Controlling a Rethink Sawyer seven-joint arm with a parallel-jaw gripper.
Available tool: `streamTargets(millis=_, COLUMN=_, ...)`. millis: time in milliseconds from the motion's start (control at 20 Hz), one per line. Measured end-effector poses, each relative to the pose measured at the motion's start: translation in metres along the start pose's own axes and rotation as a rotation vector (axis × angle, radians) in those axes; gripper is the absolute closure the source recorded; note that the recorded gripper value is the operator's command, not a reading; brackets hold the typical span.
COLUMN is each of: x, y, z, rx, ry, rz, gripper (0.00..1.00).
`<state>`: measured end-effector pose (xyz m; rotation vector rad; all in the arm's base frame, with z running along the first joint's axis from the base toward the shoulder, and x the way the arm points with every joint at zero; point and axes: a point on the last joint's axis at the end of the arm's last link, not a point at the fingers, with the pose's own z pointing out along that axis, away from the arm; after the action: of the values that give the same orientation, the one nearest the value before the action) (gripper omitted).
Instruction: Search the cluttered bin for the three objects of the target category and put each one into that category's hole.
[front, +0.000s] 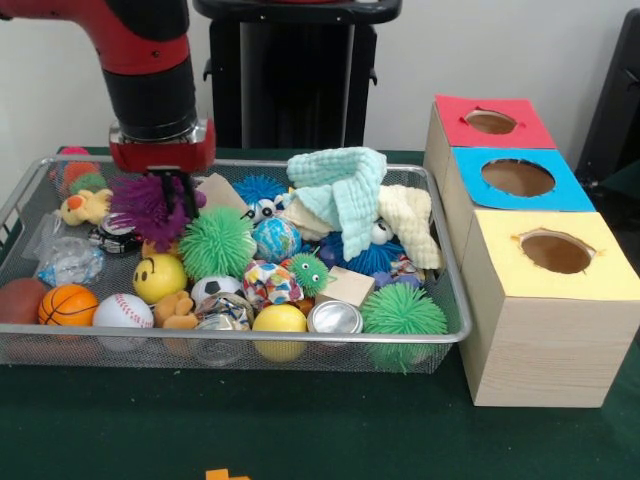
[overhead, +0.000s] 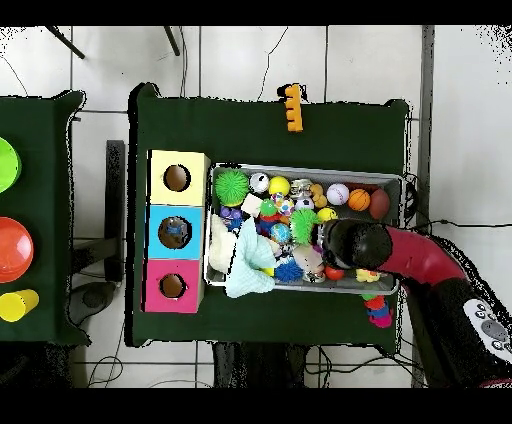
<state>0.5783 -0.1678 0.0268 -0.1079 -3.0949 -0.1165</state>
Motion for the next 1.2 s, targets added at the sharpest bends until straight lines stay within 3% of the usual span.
streamTargets(millis=300, x=0.003, y=0.025, z=0.000, rx=-0.020, ry=0.001, rz=0.014, gripper=1.00)
streamTargets(millis=650, x=0.029, y=0.032, z=-0.015, rx=-0.005, ry=0.023, rz=0.035, gripper=1.00)
streamTargets(millis=850, x=0.051, y=0.016, z=-0.019, rx=0.015, ry=-0.017, rz=0.073, gripper=1.00)
streamTargets(millis=1100, x=0.081, y=-0.021, z=-0.016, rx=0.026, ry=-0.068, rz=0.156, gripper=1.00)
streamTargets(millis=1200, x=0.104, y=-0.044, z=-0.008, rx=0.031, ry=-0.076, rz=0.201, gripper=1.00)
